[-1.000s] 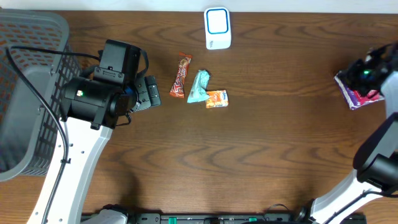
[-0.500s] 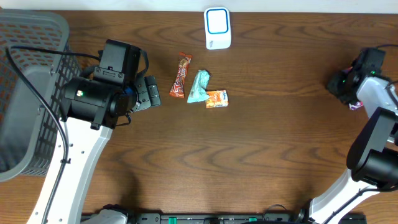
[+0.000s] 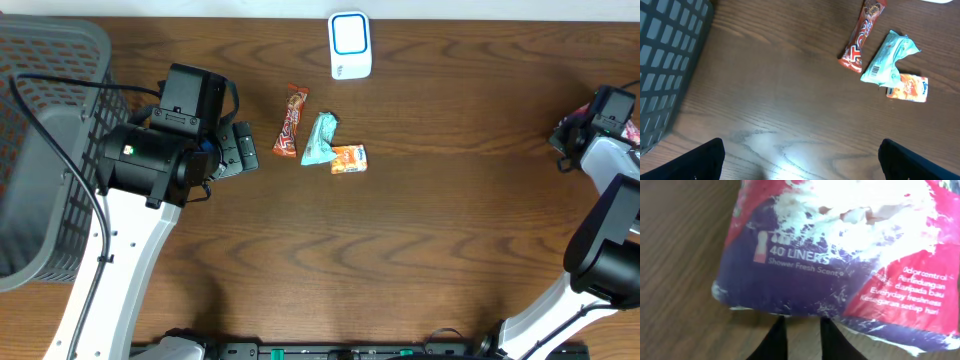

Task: Scan the item barcode
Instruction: 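Carry the package to the far right and release it on the table, then move the right gripper to the orange packet and grasp it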

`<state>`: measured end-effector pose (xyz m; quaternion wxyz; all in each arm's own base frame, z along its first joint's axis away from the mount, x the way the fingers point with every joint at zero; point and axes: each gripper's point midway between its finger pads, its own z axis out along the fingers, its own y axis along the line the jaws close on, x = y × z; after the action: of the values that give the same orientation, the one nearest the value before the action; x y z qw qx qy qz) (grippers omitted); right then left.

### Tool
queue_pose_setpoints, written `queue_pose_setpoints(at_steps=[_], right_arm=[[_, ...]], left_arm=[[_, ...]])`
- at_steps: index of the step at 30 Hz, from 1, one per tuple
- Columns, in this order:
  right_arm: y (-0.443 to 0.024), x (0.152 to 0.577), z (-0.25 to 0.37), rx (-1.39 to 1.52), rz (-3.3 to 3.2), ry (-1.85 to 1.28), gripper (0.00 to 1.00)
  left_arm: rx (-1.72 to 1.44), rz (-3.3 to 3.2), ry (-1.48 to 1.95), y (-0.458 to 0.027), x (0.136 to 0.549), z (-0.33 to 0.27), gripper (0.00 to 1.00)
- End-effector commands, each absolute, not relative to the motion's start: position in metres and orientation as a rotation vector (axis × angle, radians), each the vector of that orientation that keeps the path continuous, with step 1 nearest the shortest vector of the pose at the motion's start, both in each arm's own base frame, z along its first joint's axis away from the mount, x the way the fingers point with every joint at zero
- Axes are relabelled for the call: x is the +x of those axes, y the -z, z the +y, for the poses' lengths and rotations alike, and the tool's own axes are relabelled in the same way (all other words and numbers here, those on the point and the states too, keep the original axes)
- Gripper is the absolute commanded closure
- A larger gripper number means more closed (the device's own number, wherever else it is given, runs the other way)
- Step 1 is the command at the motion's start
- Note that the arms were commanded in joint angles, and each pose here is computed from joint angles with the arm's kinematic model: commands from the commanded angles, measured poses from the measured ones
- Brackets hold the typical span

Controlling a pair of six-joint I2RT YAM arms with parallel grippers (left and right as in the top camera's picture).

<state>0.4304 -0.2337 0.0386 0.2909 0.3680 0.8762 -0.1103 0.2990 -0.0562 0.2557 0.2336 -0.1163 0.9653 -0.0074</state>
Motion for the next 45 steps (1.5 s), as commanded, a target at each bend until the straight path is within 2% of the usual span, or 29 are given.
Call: queue_pose_setpoints(at_steps=[1, 5, 7, 9, 14, 17, 20, 21, 22, 30, 34, 39, 45], right_arm=[[-0.083, 0.459, -0.226, 0.911, 2.248, 0.165, 0.79], [-0.107, 0.486, -0.171, 0.731, 2.242, -0.226, 0.76], [-0.114, 0.492, -0.141, 0.649, 2.245, -0.406, 0.82], [-0.116, 0.491, -0.115, 0.627, 2.261, -0.561, 0.83], [-0.1, 0.469, -0.051, 0.62, 2.415, -0.793, 0.68], [-0.084, 0.446, -0.016, 0.625, 2.557, -0.832, 0.51], [-0.067, 0.42, 0.037, 0.555, 2.714, -0.863, 0.11], [-0.065, 0.416, 0.049, 0.526, 2.74, -0.871, 0.04], [-0.064, 0.412, 0.061, 0.495, 2.762, -0.879, 0.01], [-0.065, 0.404, 0.159, 0.163, 2.798, -0.856, 0.01], [-0.057, 0.413, 0.175, 0.198, 2.77, -0.606, 0.01], [-0.063, 0.425, 0.213, 0.058, 2.665, -0.604, 0.01], [-0.032, 0.42, 0.223, 0.03, 2.709, -0.531, 0.04]], left_arm=[[-0.309, 2.649, 0.001, -0.256, 0.299, -0.054, 0.02], [-0.309, 2.649, 0.001, -0.256, 0.299, -0.054, 0.02], [-0.309, 2.649, 0.001, -0.256, 0.299, -0.054, 0.02], [-0.309, 2.649, 0.001, -0.256, 0.299, -0.054, 0.02], [-0.309, 2.649, 0.001, -0.256, 0.299, -0.054, 0.02], [-0.309, 2.649, 0.001, -0.256, 0.299, -0.054, 0.02], [-0.309, 2.648, 0.001, -0.256, 0.299, -0.054, 0.02], [-0.309, 2.648, 0.001, -0.256, 0.299, -0.054, 0.02], [-0.309, 2.648, 0.001, -0.256, 0.299, -0.054, 0.02], [-0.309, 2.649, 0.001, -0.256, 0.299, -0.054, 0.02], [-0.309, 2.649, 0.002, -0.256, 0.299, -0.054, 0.02], [-0.309, 2.649, 0.001, -0.256, 0.299, -0.054, 0.02], [-0.309, 2.649, 0.001, -0.256, 0.299, -0.054, 0.02]])
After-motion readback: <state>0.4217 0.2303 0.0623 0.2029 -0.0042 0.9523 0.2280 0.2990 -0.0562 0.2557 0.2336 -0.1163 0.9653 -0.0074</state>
